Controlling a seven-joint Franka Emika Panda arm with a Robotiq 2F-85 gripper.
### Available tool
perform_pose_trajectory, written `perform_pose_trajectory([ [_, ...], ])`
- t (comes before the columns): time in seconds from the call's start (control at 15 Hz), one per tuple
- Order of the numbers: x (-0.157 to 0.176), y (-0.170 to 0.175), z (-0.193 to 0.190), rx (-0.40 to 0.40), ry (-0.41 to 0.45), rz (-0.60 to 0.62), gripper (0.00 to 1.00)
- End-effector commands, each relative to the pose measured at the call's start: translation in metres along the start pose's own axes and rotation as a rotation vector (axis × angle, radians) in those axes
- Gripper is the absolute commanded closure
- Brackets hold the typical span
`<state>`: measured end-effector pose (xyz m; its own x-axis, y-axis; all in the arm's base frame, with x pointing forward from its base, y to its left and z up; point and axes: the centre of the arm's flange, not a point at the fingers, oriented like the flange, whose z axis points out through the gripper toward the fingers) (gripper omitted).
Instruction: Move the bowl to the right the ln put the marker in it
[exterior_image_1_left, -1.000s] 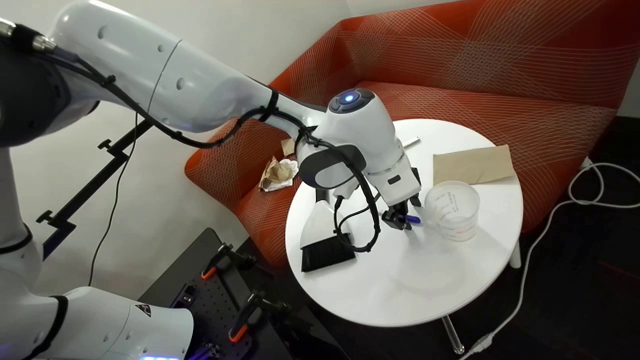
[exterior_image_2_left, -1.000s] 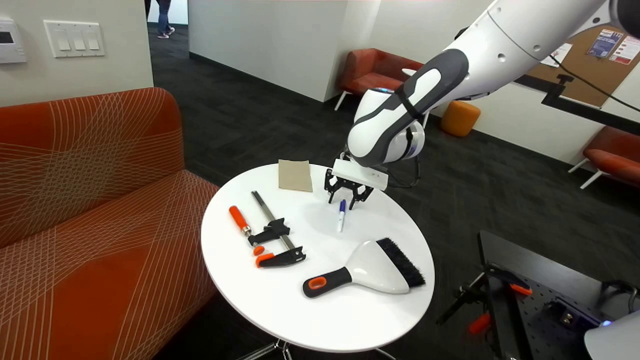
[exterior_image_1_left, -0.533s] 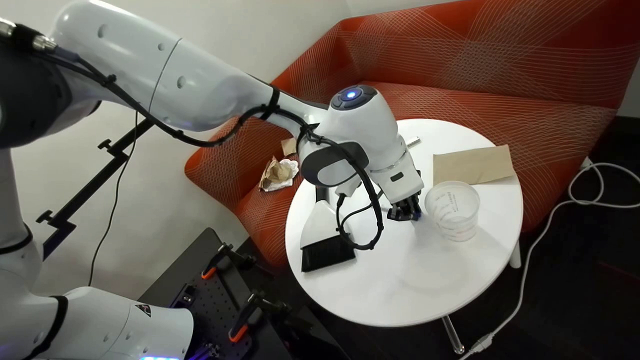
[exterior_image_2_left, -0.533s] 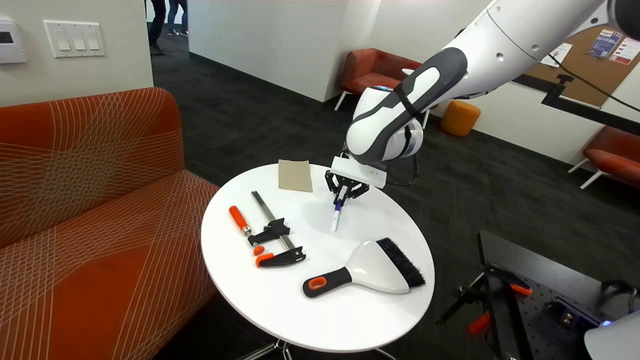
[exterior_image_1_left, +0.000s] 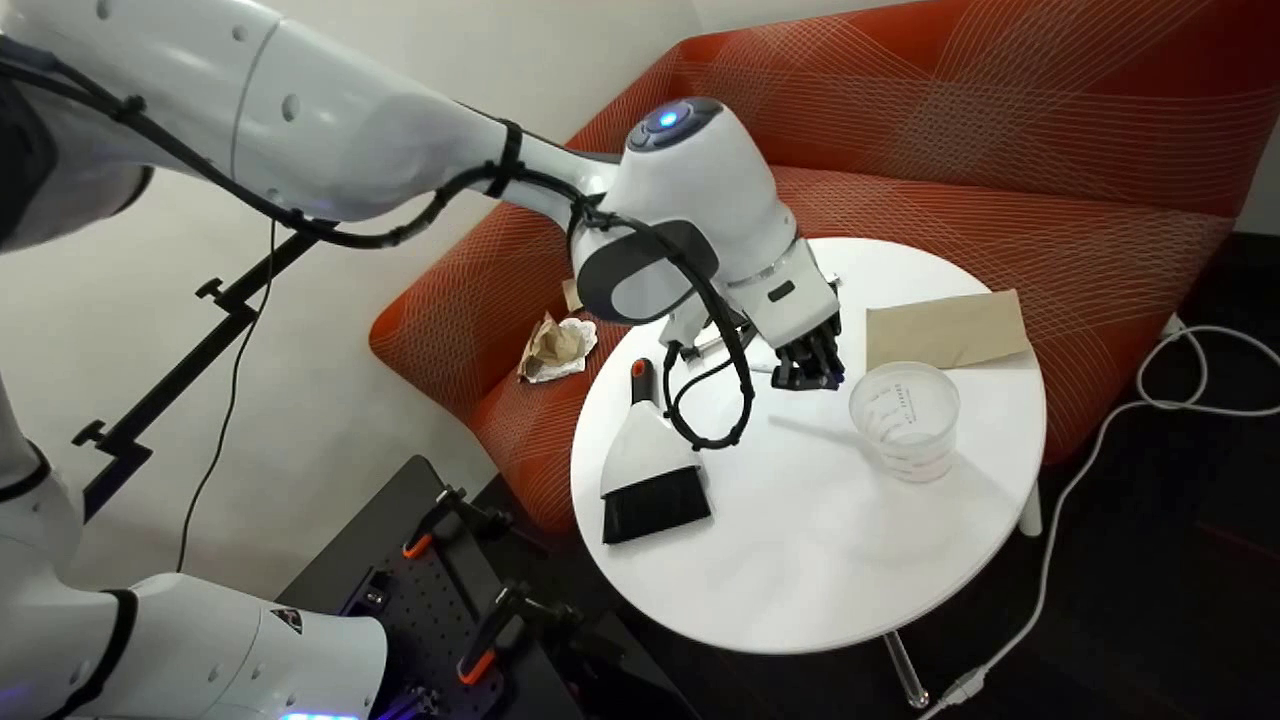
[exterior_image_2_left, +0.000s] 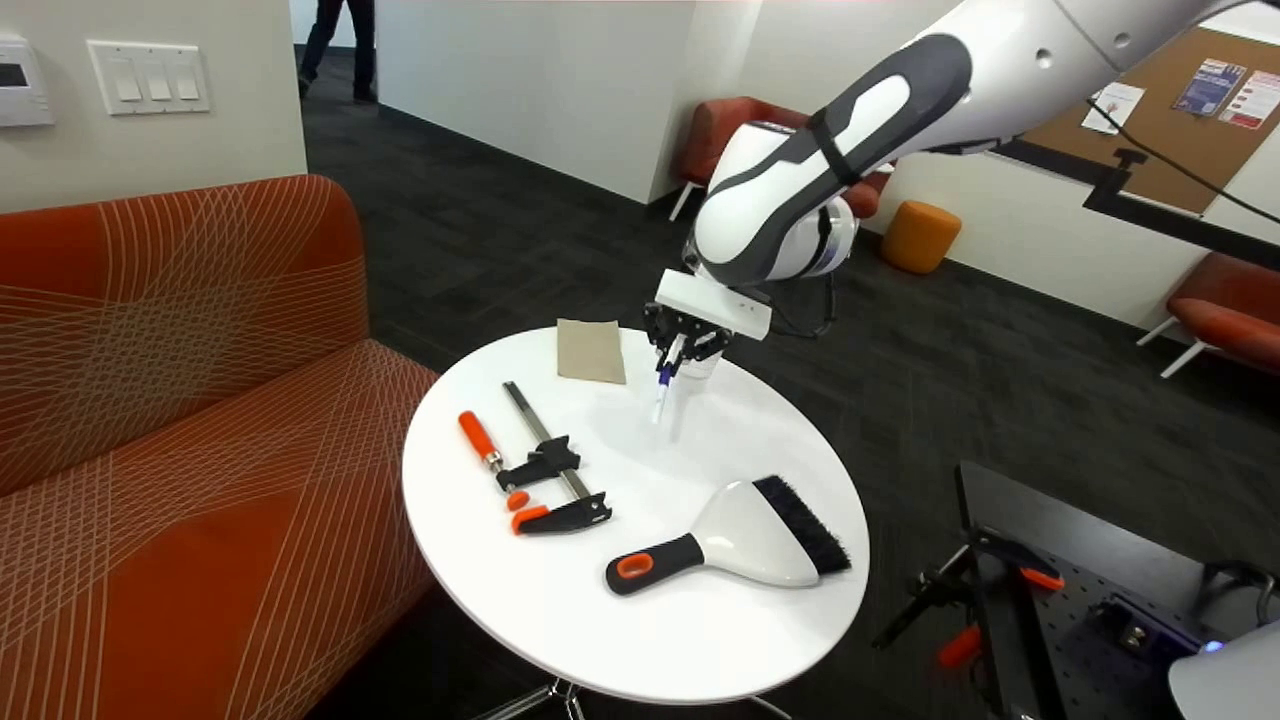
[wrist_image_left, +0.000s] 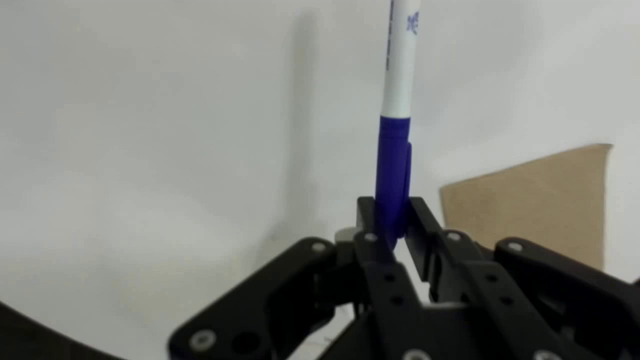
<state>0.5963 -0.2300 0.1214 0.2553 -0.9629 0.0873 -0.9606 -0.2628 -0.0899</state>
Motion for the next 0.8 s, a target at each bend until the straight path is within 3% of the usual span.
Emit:
perform_pose_trajectory([
  [0.0,-0.008,-0.003,-0.070,0.014,0.015,-0.003,0.95],
  [0.33,-0.007,-0.008,-0.126,-0.023,0.100,-0.002,0.95],
  [0.73,-0.004,-0.014,-0.152,-0.072,0.238,0.037,0.95],
])
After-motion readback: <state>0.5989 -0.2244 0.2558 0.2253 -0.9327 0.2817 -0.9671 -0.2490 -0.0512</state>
